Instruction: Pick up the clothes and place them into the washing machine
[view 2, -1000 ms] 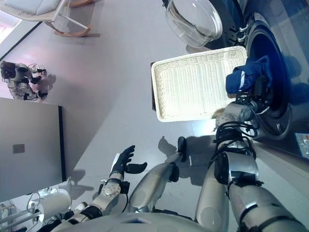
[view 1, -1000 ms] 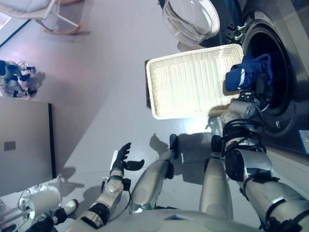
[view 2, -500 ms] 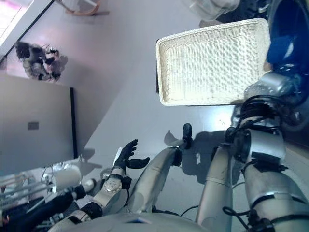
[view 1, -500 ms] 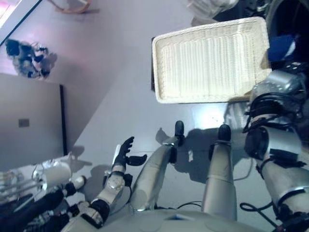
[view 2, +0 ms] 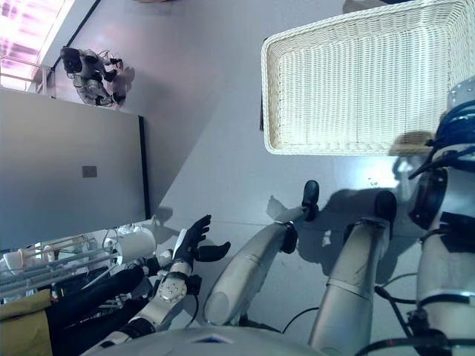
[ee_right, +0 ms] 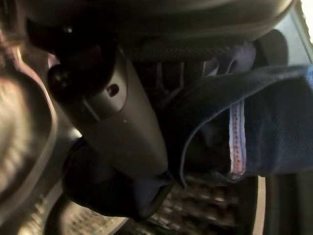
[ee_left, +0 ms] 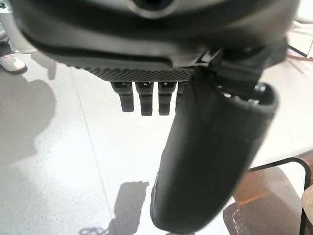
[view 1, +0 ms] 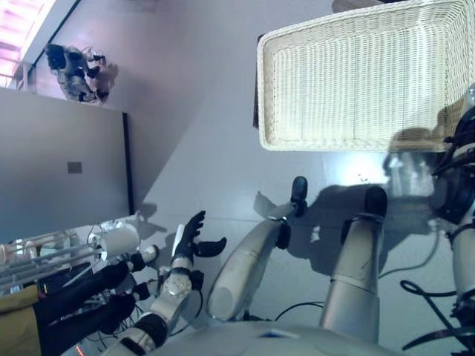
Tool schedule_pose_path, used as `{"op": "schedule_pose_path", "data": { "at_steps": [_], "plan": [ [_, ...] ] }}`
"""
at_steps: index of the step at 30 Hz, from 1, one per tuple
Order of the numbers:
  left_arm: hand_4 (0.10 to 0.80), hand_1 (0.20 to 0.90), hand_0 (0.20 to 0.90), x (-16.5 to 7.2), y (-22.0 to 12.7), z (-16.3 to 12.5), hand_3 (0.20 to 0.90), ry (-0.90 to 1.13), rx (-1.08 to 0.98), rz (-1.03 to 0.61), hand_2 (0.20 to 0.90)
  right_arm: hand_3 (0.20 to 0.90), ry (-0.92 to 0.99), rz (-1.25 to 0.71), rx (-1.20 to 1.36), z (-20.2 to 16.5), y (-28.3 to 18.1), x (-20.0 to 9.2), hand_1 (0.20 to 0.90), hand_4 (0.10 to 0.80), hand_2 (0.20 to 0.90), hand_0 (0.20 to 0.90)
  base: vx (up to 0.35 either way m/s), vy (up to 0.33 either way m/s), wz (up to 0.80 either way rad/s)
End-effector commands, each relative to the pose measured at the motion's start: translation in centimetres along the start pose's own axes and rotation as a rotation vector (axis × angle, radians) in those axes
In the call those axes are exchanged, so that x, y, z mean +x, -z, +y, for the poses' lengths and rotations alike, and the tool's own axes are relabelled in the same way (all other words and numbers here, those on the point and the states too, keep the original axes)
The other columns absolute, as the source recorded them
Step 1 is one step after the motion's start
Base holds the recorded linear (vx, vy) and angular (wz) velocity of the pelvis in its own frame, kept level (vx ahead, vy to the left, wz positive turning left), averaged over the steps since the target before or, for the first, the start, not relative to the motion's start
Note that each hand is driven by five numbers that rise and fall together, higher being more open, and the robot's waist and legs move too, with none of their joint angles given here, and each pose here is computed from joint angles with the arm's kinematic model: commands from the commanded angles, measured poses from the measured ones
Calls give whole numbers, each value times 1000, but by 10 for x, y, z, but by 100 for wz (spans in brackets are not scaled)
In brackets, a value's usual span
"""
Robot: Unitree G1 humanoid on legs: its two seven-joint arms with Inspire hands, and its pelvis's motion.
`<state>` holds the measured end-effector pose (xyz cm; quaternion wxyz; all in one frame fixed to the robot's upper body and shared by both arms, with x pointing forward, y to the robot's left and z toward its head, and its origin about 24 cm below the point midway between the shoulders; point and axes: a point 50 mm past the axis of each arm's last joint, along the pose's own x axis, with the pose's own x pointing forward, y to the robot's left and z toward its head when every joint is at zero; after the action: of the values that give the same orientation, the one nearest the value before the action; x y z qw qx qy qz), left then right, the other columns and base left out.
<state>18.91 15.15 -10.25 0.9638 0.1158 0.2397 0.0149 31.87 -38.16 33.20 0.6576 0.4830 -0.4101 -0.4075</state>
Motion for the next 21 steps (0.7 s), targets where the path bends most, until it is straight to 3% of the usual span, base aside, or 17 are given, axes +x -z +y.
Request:
{"op": "schedule_pose_path", "data": {
  "at_steps": [1, 10, 21],
  "plan": [
    [800, 900, 900, -1, 14, 42, 900, -154, 29, 43, 900, 900, -363, -224, -105, 69, -48, -6, 900, 800, 900, 900, 32, -14, 0],
    [800, 900, 900, 1, 11, 41, 900, -153, 13, 32, 900, 900, -328, -146, -196, 39, -16, -10, 900, 800, 900, 900, 0, 0, 0],
    [800, 900, 900, -1, 23, 40, 900, -160, 38, 104, 900, 900, -190, 108, -243, -16, 45, -24, 900, 800, 900, 900, 4, 18, -3]
  ]
}}
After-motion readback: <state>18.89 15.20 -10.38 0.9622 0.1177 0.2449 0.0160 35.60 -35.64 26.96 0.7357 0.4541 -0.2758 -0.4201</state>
